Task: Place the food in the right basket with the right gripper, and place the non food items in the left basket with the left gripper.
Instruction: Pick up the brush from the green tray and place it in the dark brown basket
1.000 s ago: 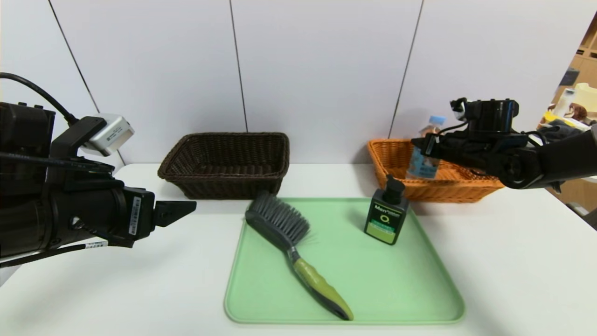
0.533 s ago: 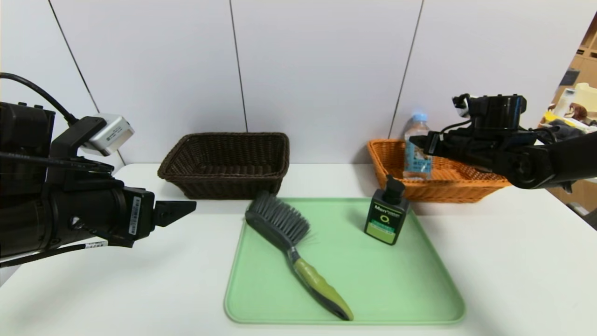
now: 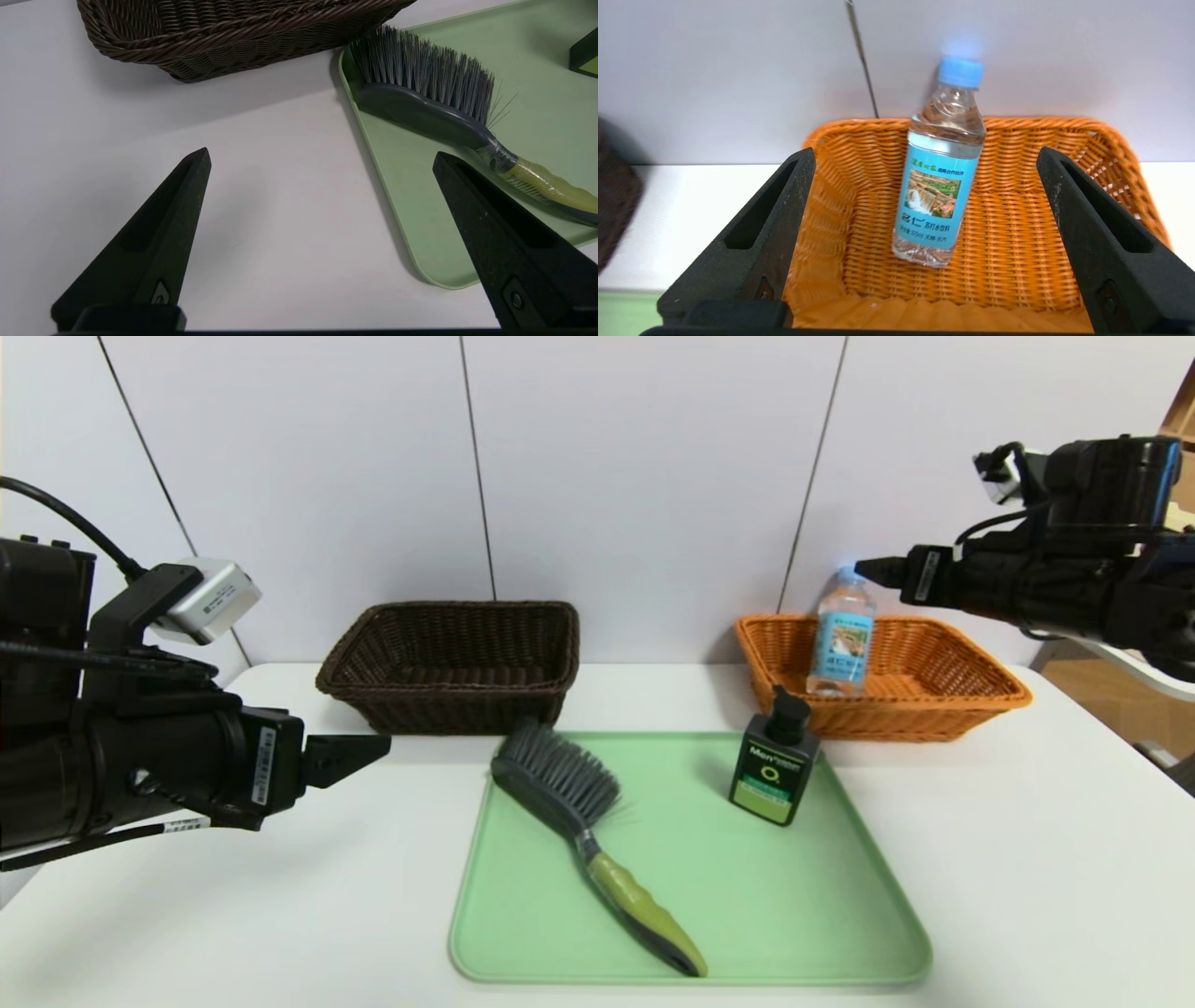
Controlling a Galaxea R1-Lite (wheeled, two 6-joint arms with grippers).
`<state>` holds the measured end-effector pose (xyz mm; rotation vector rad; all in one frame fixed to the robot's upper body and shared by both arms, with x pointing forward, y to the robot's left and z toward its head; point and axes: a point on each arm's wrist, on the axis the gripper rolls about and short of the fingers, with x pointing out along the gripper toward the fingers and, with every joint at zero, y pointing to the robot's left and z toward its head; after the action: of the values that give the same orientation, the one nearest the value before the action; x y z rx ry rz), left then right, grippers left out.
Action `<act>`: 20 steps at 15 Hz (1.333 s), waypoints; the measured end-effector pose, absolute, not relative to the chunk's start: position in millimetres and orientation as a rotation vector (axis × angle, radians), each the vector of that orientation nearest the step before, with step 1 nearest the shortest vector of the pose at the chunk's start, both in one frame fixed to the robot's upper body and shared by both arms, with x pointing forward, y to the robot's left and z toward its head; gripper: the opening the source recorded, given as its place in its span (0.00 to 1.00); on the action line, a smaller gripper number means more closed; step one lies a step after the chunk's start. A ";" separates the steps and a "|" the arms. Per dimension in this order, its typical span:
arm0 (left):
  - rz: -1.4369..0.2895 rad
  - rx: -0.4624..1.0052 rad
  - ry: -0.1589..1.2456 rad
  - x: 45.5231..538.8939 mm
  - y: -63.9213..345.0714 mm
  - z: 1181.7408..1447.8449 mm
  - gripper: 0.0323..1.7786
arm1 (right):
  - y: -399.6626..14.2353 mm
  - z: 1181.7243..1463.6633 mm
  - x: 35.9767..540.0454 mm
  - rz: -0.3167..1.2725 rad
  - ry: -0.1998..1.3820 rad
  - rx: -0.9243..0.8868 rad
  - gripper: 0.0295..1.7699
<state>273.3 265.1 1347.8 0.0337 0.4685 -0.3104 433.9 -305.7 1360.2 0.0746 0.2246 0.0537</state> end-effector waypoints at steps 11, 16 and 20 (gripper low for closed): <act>-0.380 0.049 0.433 259.9 253.1 1358.4 0.95 | -280.4 1441.9 285.2 0.233 0.198 0.003 0.96; -0.438 0.078 0.431 261.8 230.7 1376.6 0.95 | -292.5 1445.4 232.1 0.252 0.273 -0.013 0.96; -0.488 0.104 0.447 266.8 208.9 1383.3 0.95 | -301.0 1449.4 205.7 0.250 0.270 -0.011 0.96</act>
<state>266.8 208.9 1383.3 0.1045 0.4466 -0.4879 205.7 -301.0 1449.4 -0.0113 0.2700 0.2501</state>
